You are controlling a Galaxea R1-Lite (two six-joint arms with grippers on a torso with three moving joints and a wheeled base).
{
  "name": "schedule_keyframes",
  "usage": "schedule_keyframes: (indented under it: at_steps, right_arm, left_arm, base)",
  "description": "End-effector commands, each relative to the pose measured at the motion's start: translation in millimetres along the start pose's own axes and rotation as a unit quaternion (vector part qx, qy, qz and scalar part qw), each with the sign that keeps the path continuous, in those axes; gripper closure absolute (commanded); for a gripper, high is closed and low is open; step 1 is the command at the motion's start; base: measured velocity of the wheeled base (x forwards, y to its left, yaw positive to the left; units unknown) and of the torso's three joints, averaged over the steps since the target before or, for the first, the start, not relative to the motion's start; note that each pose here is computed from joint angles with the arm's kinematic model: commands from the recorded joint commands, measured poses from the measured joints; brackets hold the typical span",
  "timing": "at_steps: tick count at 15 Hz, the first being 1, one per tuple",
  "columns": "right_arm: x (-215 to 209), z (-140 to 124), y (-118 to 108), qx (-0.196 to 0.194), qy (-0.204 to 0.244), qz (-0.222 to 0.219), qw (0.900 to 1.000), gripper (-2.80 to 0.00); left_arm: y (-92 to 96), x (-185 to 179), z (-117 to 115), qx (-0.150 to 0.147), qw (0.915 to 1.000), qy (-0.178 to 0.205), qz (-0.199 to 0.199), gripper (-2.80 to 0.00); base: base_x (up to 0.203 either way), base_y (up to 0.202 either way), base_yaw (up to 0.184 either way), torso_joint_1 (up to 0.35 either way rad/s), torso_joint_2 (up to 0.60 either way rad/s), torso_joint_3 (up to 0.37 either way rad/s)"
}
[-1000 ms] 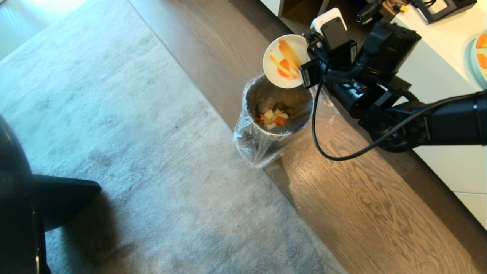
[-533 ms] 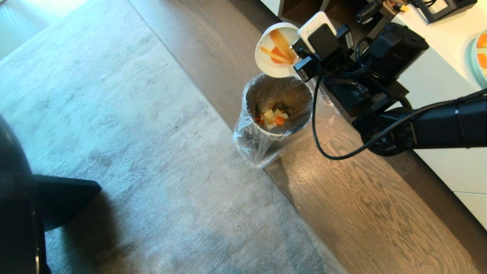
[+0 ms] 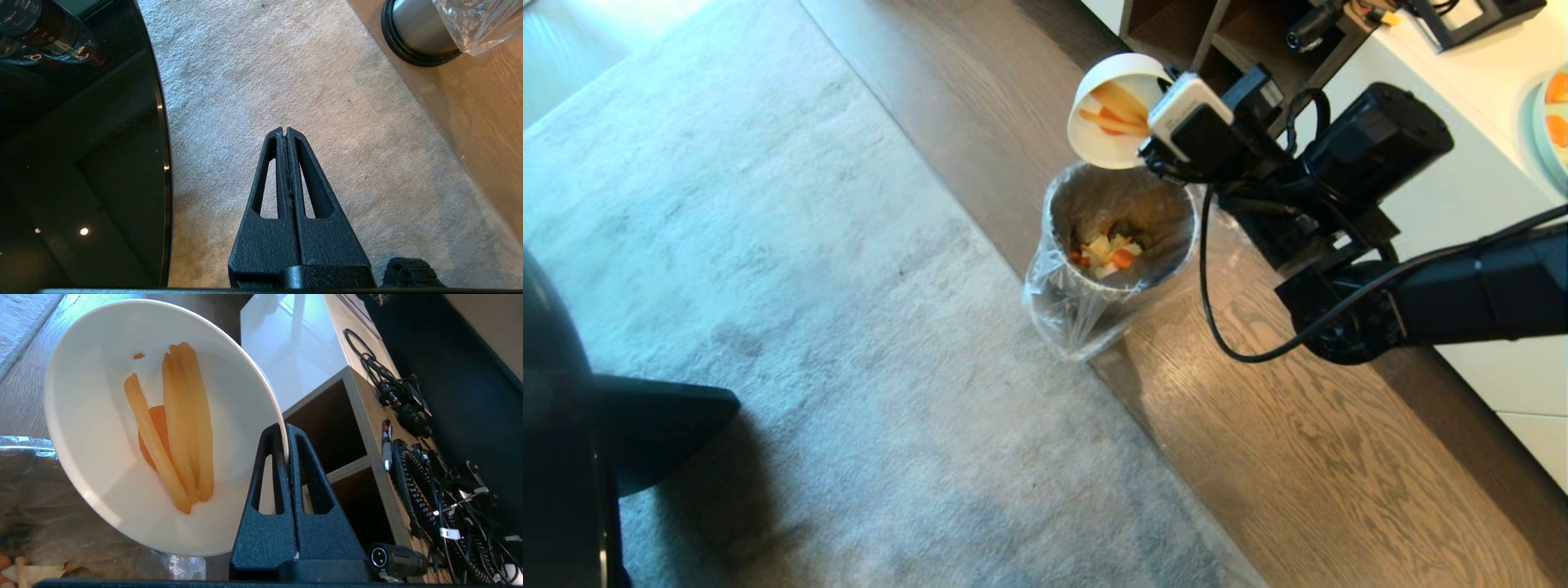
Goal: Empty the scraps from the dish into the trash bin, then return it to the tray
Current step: Pour the leftover food from the bowl into the trash can
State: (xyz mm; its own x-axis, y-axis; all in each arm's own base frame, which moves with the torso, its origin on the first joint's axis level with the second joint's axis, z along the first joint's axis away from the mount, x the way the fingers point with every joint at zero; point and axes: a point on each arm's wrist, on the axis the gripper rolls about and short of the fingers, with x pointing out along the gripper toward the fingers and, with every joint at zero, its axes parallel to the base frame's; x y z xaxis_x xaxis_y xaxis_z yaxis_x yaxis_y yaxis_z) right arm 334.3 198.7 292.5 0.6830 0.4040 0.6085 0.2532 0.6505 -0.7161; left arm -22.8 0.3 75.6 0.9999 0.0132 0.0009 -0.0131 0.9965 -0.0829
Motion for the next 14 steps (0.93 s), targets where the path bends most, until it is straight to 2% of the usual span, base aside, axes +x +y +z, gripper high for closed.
schedule_keyframes:
  at_steps: [1, 7, 9, 10, 14]
  right_arm:
    - [-7.7, -1.9, 3.7, -0.008, -0.004, -0.009, 1.0, 0.0]
    - [-11.1, -1.6, 3.5, -0.041, -0.066, -0.034, 0.996, 0.0]
    - [-12.7, -1.3, 4.7, -0.05, -0.072, -0.03, 0.996, 0.0]
    - [-13.1, -0.8, 4.6, -0.058, -0.089, -0.026, 0.994, 0.0]
    - [-17.4, -1.9, 5.3, -0.069, -0.095, -0.02, 0.993, 0.0]
  left_arm:
    - [0.0, 0.0, 0.0, -0.001, 1.0, 0.0, 0.0, 0.0]
    - [0.0, 0.0, 0.0, -0.001, 1.0, 0.0, 0.0, 0.0]
    - [0.0, 0.0, 0.0, -0.001, 1.0, 0.0, 0.0, 0.0]
    - [0.0, 0.0, 0.0, 0.0, 1.0, 0.0, 0.0, 0.0]
    - [0.0, 0.0, 0.0, -0.001, 1.0, 0.0, 0.0, 0.0]
  base:
    - [0.0, 0.0, 0.0, 0.0, 0.0, 0.0]
    - [0.0, 0.0, 0.0, 0.0, 0.0, 0.0]
    - [0.0, 0.0, 0.0, 0.0, 0.0, 0.0]
    - [0.0, 0.0, 0.0, 0.0, 0.0, 0.0]
    - [0.0, 0.0, 0.0, 0.0, 0.0, 0.0]
